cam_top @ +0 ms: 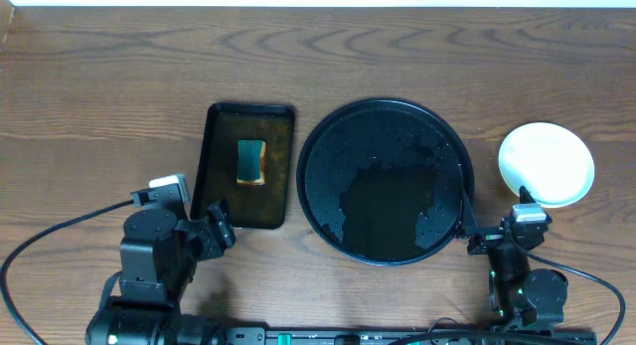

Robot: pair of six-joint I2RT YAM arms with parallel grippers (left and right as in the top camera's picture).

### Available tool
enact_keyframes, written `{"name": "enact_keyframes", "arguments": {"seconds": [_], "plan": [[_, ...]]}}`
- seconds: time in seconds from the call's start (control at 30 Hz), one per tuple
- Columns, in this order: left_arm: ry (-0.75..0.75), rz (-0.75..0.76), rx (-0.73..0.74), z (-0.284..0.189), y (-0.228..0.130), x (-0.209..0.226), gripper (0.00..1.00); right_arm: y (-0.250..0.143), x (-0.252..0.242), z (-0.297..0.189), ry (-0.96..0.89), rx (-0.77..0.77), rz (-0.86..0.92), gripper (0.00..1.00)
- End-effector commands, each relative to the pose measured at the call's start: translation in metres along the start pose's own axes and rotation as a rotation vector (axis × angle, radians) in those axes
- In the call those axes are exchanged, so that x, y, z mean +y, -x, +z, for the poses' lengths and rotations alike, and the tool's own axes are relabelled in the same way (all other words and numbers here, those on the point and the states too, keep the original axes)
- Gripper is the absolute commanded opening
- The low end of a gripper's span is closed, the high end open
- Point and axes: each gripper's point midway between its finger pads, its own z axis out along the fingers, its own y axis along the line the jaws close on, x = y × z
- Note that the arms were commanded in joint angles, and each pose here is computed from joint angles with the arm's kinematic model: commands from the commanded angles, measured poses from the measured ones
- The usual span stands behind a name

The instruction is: Clean dirty plates on tray and stack at the side

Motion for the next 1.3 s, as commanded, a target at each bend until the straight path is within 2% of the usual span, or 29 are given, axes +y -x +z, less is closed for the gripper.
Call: {"name": "enact_keyframes", "arguments": {"seconds": [0.0,0.23,0.57,0.7,0.87,0.97,1.27], "plan": [[0.042,0.011,-0.034,-0.001,-0.006,0.013,0.8,0.0,0.005,0.0,0.021,0.0,-0.016,0.99],[0.032,-0.029,-0.187,0.02,-0.023,0.029,0.8,0.0,0.005,0.0,0.021,0.0,-0.016,0.99],[-0.059,-0.043,-0.539,0.042,-0.002,0.029,0.8,0.0,0.005,0.0,0.021,0.0,-0.016,0.99],[-0.083,0.011,-0.676,0.042,0.012,0.024,0.8,0.0,0.005,0.0,0.021,0.0,-0.016,0.99],[-0.07,0.182,-0.661,0.047,0.007,0.018,0.8,0.0,0.005,0.0,0.021,0.0,-0.016,0.99],[-0.058,0.159,-0.542,0.063,-0.017,0.024,0.8,0.0,0.005,0.0,0.021,0.0,-0.016,0.99],[-0.063,0.149,-0.546,0.063,-0.015,0.024,0.8,0.0,0.005,0.0,0.021,0.0,-0.016,0.99]]}}
